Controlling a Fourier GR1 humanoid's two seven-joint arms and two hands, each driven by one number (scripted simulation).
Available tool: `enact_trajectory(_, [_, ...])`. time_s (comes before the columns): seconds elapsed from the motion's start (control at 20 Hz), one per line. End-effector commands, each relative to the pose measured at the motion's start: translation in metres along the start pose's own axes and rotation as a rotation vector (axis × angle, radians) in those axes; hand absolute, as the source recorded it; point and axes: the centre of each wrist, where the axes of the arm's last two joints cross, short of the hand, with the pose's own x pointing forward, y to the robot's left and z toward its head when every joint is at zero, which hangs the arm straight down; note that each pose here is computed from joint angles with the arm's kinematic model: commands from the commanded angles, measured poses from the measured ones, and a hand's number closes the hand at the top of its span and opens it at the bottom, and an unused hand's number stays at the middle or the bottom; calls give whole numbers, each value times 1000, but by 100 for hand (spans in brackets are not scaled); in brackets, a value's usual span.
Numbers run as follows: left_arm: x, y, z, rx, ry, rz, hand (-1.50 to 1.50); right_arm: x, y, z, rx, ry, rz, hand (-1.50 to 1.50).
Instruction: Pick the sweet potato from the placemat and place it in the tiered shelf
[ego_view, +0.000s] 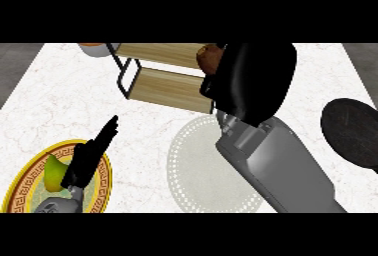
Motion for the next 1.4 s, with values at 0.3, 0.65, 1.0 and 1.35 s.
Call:
enact_trajectory(0.3, [-3,0,2,-6,-20,-2,0,39,35,-80,81,180,84,150])
enact_trajectory(0.65, [6,-1,-7,-21,-11,9,0,52,59,-104,183,153,104,150])
enact_trajectory(1.0, [3,-11,3,-32,-38,12,0,28,92,-117,309,197,-8,150])
enact_trajectory(1.35, [21,-6,-8,-58,-69,-16,0,-16,90,-138,282,448,-623,-150])
